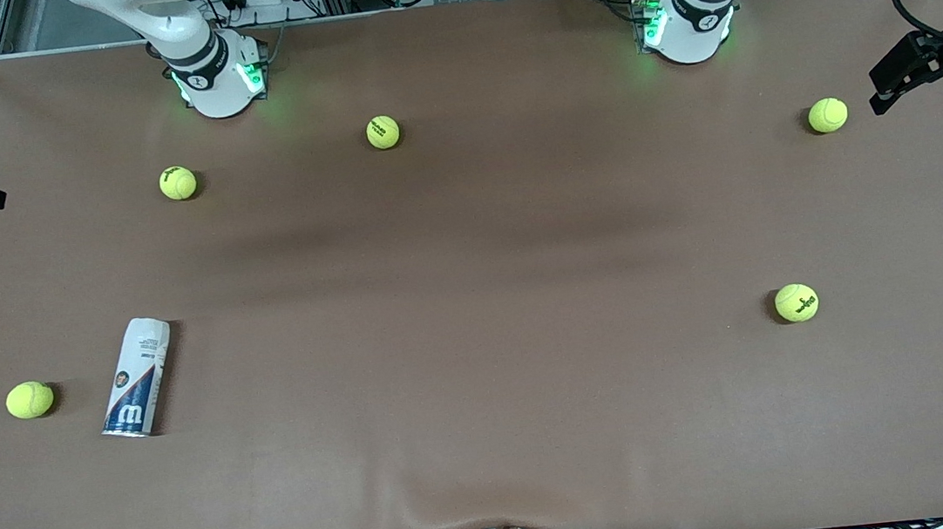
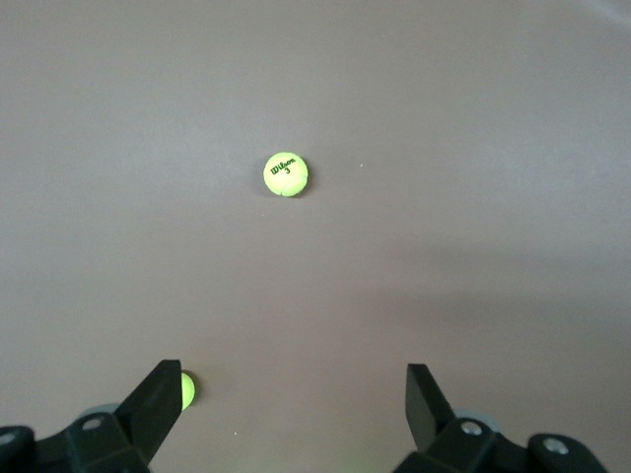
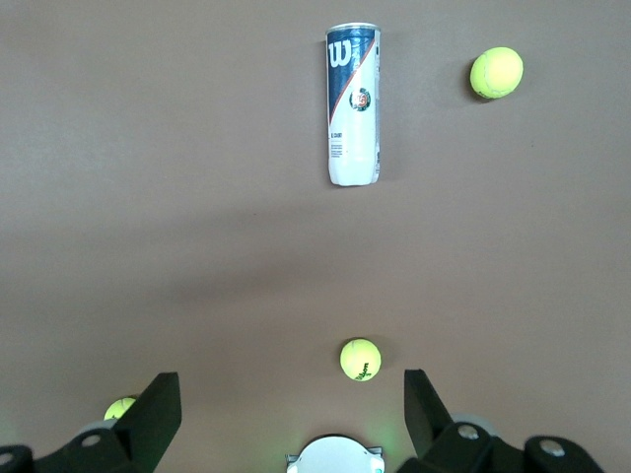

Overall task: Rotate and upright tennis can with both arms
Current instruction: 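Reach the right gripper toward the lying Wilson tennis can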

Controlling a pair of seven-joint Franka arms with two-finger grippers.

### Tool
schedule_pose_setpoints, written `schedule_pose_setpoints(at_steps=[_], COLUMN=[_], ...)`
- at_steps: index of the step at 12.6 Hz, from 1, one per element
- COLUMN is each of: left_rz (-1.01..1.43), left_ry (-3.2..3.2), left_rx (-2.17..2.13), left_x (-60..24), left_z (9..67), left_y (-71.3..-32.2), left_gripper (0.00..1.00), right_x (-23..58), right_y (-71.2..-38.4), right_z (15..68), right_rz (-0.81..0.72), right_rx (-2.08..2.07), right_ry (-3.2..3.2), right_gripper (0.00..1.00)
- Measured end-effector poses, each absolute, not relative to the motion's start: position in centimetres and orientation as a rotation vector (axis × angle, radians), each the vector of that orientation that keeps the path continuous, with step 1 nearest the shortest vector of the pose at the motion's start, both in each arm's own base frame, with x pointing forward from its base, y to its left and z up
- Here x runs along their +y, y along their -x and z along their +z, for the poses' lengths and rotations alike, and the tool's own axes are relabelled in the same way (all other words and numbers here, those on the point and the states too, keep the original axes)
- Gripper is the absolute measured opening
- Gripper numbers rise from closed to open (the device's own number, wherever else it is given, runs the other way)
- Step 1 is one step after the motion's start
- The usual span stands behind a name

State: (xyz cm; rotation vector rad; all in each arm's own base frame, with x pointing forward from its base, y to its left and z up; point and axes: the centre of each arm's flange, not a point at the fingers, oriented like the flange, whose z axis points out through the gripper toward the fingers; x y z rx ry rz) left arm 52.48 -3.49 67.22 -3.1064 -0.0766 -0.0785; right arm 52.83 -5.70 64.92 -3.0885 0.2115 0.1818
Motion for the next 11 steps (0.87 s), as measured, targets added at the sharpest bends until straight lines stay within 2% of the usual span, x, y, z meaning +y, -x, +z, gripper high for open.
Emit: schedule_pose_setpoints(at_steps=[7,9,11], left_rz=[-0.076,-0.070,-0.066], left_ry=[3.110,3.112,3.112], left_rx=[-0.064,-0.056,-0.023], left_x=[-3.9,-4.2,-5.4], left_z=[67.2,67.0,66.8], left_y=[-52.5,-52.5,-52.5], left_gripper=[1.00,1.00,1.00], right_x=[-5.8,-6.0,-6.4], right_y=[-53.3,-55.1,-58.4], right_z=[64.3,61.9,57.0], right_rz=[0.186,0.203,0.212], right_rx=[0.213,0.193,0.131], right_ry=[3.093,3.107,3.118], right_gripper=[1.00,1.00,1.00])
